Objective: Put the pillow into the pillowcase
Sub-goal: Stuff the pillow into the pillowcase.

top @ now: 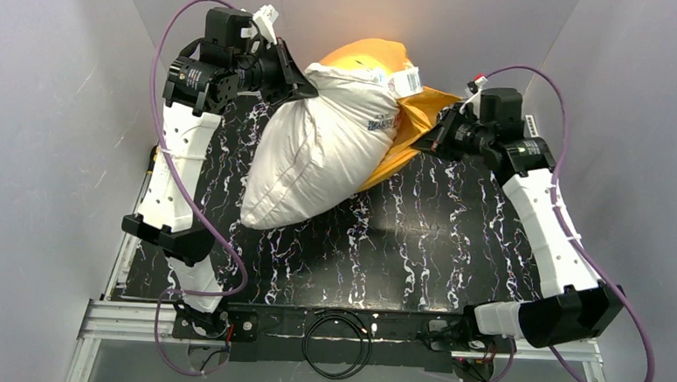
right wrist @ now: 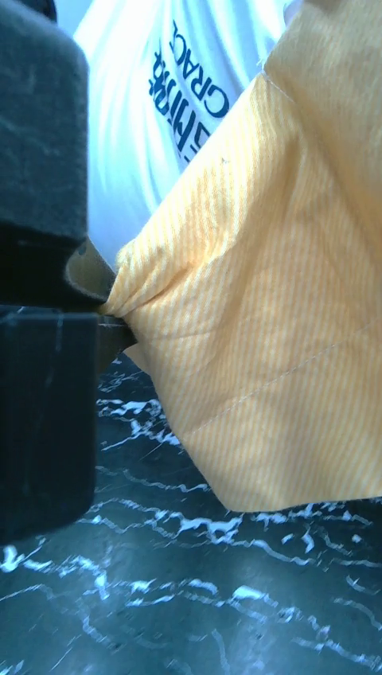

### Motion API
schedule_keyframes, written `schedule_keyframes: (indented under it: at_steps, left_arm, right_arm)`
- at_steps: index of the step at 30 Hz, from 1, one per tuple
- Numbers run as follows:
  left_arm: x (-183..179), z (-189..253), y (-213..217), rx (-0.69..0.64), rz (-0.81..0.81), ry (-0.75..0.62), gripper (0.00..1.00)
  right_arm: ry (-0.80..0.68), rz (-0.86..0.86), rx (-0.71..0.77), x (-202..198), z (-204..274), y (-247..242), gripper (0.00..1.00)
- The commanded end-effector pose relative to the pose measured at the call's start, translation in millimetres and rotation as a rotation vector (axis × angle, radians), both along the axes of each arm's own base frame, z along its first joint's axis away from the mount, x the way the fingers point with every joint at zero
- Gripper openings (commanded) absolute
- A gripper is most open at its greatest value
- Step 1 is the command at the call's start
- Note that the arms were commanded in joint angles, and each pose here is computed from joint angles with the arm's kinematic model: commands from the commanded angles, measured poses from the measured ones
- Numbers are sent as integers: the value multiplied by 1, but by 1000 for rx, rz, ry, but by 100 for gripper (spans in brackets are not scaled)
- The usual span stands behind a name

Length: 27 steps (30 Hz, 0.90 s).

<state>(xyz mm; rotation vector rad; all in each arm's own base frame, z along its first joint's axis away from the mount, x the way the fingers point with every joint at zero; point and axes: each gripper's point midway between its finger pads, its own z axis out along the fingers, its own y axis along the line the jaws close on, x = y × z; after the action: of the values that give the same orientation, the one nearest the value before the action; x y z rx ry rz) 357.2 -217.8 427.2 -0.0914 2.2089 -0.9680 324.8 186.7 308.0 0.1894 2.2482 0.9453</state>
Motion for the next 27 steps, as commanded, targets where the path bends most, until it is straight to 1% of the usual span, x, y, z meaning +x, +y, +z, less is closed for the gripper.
schedule_keyframes:
  at_steps: [1, 4, 7, 9, 12, 14, 16, 18, 20, 21, 23, 25, 27]
  left_arm:
    - [9, 27, 40, 57, 138, -127, 0]
    - [12, 34, 28, -7, 99, -133, 0]
    - [12, 42, 8, -95, 20, -151, 0]
    - [7, 40, -8, -135, -42, -136, 0]
    - [-6, 30, -32, -145, -159, -105, 14]
    - [-15, 20, -41, -135, -203, -70, 19]
    - [-24, 10, -47, -111, -226, -41, 19]
    - [-31, 0, -51, -92, -242, -18, 16]
    - [-40, -9, -61, -91, -280, 13, 15]
    - [-45, -11, -66, -94, -306, 22, 16]
    - [-57, -9, -77, -97, -356, 20, 21]
    - [-78, -3, -90, -102, -436, 1, 26]
    - [-106, 4, -105, -113, -533, -16, 28]
  right_arm:
    - [145, -32, -210, -53, -20, -54, 1]
    - [246, -41, -349, -78, -52, -78, 1]
    - [338, -54, -429, -97, -76, -94, 1]
    - [367, -43, -422, -104, -84, -93, 1]
    - [455, 7, -376, -119, -103, -83, 1]
    - [515, 31, -339, -131, -117, -77, 1]
    - [575, 40, -314, -144, -134, -74, 1]
    - [659, 47, -304, -161, -151, -75, 1]
    - [665, 47, -283, -162, -156, -72, 1]
    - [660, 42, -272, -159, -155, -70, 1]
    - [650, 53, -239, -151, -148, -63, 1]
    - [622, 65, -204, -137, -136, -55, 1]
    - [579, 56, -144, -117, -119, -44, 1]
